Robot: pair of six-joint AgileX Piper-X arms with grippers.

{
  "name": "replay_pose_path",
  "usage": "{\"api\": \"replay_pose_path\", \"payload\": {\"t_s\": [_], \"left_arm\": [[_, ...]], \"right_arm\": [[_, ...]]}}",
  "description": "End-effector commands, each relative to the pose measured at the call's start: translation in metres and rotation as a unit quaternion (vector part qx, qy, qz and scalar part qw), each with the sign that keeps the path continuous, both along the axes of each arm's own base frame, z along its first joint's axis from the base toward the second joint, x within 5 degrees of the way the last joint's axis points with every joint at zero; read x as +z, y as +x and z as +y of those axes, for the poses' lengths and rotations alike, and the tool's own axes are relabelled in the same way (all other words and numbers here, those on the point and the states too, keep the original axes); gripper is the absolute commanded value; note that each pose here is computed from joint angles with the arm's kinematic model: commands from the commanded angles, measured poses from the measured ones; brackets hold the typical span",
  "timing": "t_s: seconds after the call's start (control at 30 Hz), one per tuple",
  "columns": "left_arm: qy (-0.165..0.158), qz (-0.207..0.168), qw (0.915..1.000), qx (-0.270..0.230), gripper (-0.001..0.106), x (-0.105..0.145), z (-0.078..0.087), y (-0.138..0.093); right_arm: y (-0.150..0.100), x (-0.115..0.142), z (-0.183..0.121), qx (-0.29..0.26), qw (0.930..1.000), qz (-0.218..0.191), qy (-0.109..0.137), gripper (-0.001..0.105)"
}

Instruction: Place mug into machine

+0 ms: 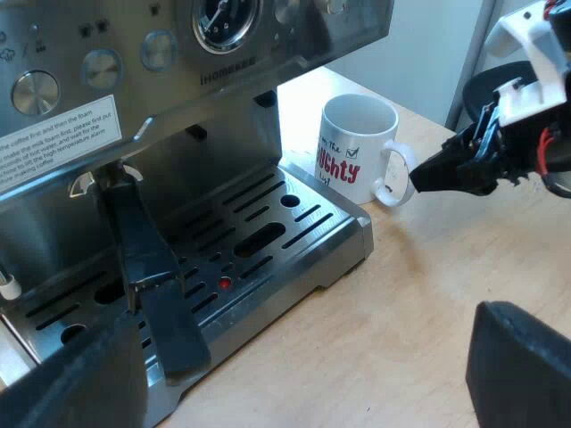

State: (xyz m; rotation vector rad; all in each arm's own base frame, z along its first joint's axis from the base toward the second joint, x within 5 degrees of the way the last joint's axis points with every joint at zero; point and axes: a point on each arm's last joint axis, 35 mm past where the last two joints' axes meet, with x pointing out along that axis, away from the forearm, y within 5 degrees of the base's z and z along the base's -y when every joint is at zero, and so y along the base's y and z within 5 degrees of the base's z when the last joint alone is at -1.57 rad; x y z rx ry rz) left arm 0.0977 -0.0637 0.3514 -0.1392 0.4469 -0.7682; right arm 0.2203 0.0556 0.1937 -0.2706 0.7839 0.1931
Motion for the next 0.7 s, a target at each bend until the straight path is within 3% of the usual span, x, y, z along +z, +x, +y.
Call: {"api": "replay_pose_path", "payload": {"t_s": [0.03, 0.7], "left_arm": [[-0.009, -0.009, 0.9999, -0.004, 0.079, 0.005, -0.001, 0.000], [-0.009, -0.009, 0.9999, -0.004, 0.079, 0.005, -0.001, -0.001]], "right_arm": [[0.005, -0.001, 0.001, -0.002, 1.0000, -0.009, -0.003, 0.061], [0.041, -0.035, 0.008, -0.018, 0.9984, -0.053, -0.006, 0.061]]}}
